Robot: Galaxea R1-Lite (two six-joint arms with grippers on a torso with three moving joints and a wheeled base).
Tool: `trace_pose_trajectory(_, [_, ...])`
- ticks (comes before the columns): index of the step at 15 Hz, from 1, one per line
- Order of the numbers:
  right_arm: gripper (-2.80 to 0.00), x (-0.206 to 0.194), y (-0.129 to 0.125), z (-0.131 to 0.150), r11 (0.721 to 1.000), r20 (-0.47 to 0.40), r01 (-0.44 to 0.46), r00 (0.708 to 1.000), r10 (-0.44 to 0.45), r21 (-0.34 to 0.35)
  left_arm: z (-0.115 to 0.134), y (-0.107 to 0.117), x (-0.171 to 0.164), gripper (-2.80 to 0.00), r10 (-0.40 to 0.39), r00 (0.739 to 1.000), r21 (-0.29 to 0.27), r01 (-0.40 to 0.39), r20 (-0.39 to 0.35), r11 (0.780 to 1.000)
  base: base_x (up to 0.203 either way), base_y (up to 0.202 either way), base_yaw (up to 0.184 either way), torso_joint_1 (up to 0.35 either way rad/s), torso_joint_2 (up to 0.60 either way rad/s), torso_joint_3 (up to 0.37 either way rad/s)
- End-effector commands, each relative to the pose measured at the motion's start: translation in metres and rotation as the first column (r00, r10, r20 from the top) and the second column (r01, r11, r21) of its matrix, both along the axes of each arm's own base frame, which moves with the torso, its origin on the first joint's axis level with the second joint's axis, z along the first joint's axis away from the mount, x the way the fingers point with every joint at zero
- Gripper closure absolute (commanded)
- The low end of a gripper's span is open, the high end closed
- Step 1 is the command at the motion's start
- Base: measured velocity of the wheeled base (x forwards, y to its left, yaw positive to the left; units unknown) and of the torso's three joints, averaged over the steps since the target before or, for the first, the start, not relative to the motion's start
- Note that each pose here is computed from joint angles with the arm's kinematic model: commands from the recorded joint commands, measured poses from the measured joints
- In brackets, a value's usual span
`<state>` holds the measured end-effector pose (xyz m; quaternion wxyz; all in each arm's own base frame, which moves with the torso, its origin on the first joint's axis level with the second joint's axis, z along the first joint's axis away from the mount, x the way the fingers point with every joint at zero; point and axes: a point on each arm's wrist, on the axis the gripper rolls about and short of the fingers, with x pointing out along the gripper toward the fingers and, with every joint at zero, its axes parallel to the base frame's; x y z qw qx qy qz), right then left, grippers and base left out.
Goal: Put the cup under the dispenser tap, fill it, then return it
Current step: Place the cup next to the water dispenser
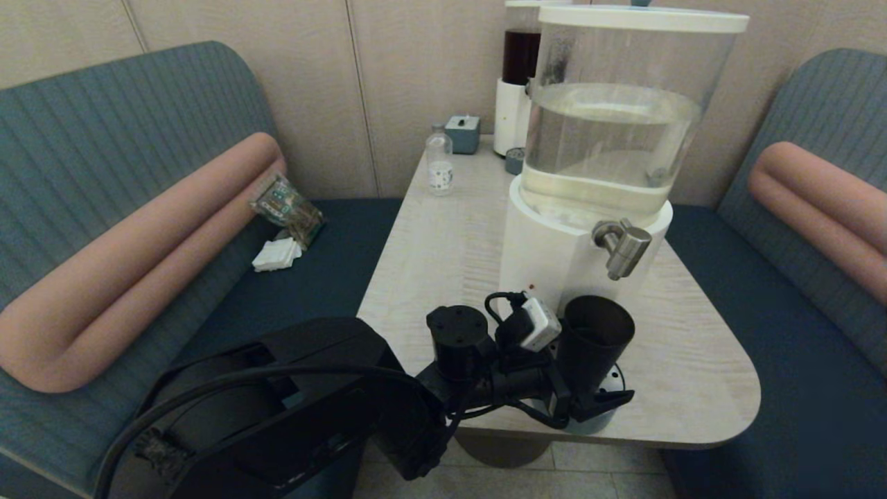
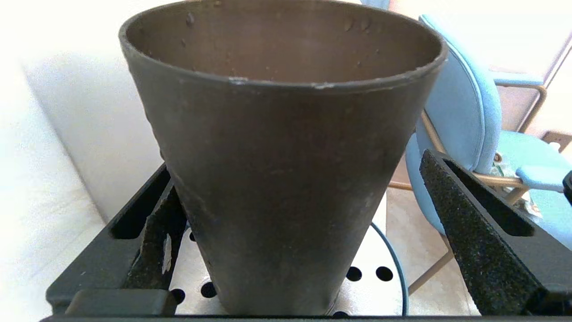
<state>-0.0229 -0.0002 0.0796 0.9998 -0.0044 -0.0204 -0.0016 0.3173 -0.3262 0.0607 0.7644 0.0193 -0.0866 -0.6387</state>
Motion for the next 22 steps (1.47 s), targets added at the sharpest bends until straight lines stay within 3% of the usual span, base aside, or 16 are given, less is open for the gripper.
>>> trace_pose_trajectory(1, [0.0, 0.001, 0.0, -0.004, 1.0, -0.015, 0.0, 1.0, 0.0, 0.0, -0.001, 0.0, 0.0, -2.8, -0.003, 1.0, -0.004, 0.003, 0.008, 1.0, 0.0, 0.0, 0.0, 0.0, 0.0, 0.0])
trace_pose_trajectory(2, [0.0, 0.001, 0.0, -0.004, 1.0, -0.013, 0.0, 1.0, 0.0, 0.0, -0.001, 0.0, 0.0, -2.8, -0.002, 1.0, -0.003, 0.002, 0.007, 1.0, 0.0, 0.0, 0.0, 0.0, 0.0, 0.0])
trace_pose_trajectory(3, [0.0, 0.001, 0.0, -0.004, 1.0, -0.015, 0.0, 1.0, 0.0, 0.0, -0.003, -0.001, 0.001, 0.0, -0.001, 1.0, 0.0, 0.001, 0.005, 1.0, 0.0, 0.0, 0.0, 0.0, 0.0, 0.0])
trace_pose_trajectory(8, [0.0, 0.001, 0.0, -0.004, 1.0, -0.015, 0.0, 1.0, 0.0, 0.0, -0.005, -0.002, -0.003, 0.0, 0.001, 1.0, 0.003, -0.001, -0.007, 1.0, 0.0, 0.0, 0.0, 0.0, 0.0, 0.0])
trace_pose_trajectory(14, [0.0, 0.001, 0.0, -0.004, 1.0, -0.015, 0.0, 1.0, 0.0, 0.0, 0.015, 0.012, -0.018, 0.0, 0.001, 1.0, 0.007, -0.001, -0.016, 1.0, 0.0, 0.0, 0.0, 0.0, 0.0, 0.0])
trace_pose_trajectory(18, [0.0, 0.001, 0.0, -0.004, 1.0, -0.013, 0.0, 1.0, 0.0, 0.0, 0.044, 0.043, -0.043, 0.0, 0.013, 0.999, 0.014, -0.013, -0.039, 1.0, 0.0, 0.0, 0.0, 0.0, 0.0, 0.0])
trace_pose_trajectory(22, [0.0, 0.001, 0.0, -0.004, 1.0, -0.013, 0.0, 1.0, 0.0, 0.0, 0.073, 0.092, -0.053, 0.0, 0.114, 0.993, 0.002, -0.114, -0.036, 0.993, 0.0, 0.0, 0.0, 0.0, 0.0, 0.0])
